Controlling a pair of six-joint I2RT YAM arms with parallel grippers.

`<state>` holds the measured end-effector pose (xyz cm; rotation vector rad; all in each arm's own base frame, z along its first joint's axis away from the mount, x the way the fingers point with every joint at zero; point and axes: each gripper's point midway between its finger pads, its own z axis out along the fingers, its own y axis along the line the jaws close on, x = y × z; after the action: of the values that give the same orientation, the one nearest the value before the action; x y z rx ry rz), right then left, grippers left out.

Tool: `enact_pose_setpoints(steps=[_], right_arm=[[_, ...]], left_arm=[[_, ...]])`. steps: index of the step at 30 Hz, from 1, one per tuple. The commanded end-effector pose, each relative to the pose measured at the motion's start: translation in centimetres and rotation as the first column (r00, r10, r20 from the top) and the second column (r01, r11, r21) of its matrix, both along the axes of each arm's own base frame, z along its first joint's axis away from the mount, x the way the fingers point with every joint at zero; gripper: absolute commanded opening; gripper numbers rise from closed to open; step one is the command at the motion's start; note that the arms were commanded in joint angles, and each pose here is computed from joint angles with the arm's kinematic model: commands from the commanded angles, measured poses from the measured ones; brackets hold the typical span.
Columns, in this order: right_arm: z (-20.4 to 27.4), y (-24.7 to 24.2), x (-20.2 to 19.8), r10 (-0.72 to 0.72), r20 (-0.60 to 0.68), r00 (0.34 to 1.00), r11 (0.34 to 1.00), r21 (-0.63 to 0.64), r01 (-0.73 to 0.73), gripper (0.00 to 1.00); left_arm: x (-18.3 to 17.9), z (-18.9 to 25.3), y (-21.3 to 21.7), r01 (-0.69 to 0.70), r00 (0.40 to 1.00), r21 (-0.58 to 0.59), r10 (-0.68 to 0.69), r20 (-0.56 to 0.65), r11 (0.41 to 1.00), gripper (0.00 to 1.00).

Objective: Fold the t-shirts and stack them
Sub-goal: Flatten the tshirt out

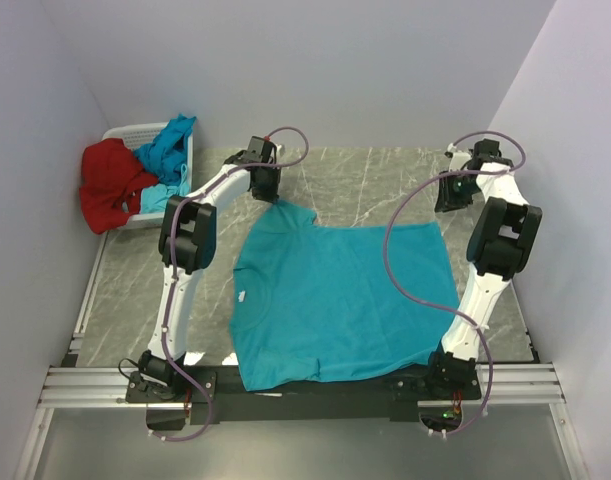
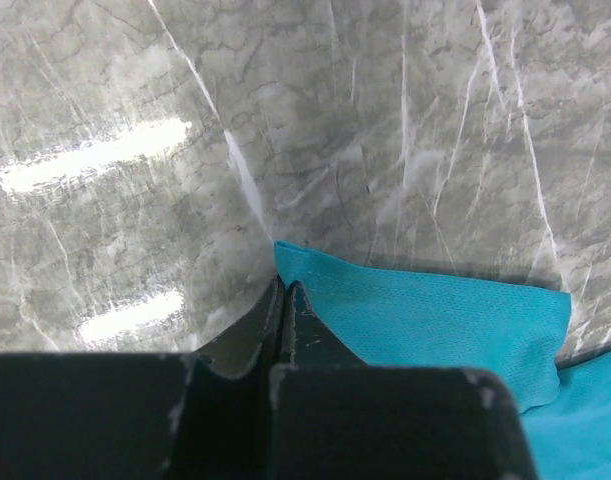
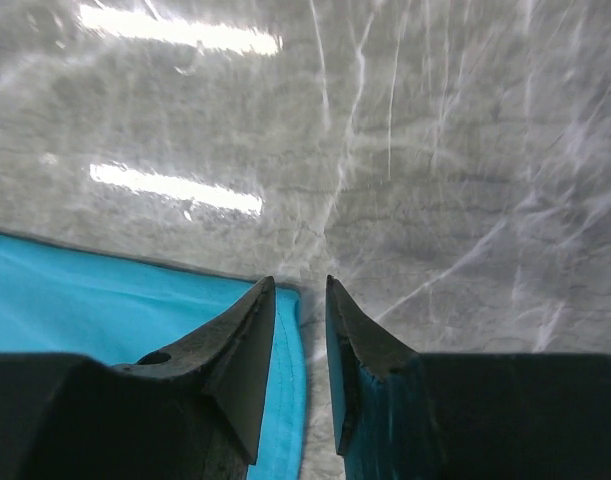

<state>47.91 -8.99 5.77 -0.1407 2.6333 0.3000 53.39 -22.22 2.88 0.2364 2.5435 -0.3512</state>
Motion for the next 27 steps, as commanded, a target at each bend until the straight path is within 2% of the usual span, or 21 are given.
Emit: enact_pose_setpoints(steps=[1,6,11,19,27], right_arm=[[-0.7,-0.7,-1.5,-0.009,-0.065,0.998,0.999,-0.031,0.007,0.34],[-2.7,-0.3,-3.6,0.018,-0.133,0.991,0.999,-0.024,-0.021,0.37],[-3.2,-0.1,-3.9,0.023,-0.15,0.988,1.0,0.0,-0.023,0.38],[-3.4,1.0,-3.4,0.035,-0.15,0.988,0.998,0.063,-0.025,0.39],[-3.3,1.4,-2.6,0.044,-0.151,0.988,0.998,0.044,-0.038,0.39]], left_arm=[[0.1,0.7,1.4,-0.004,1.0,0.038,0.004,0.003,0.999,0.0],[0.3,0.8,1.6,-0.006,1.0,0.03,0.006,0.003,1.0,0.0],[0.3,0.9,1.6,-0.006,1.0,0.029,0.006,0.002,1.0,0.0],[0.3,1.1,1.4,-0.002,1.0,0.025,0.002,0.006,1.0,0.0],[0.4,1.2,1.4,-0.002,1.0,0.019,0.002,0.005,1.0,0.0]])
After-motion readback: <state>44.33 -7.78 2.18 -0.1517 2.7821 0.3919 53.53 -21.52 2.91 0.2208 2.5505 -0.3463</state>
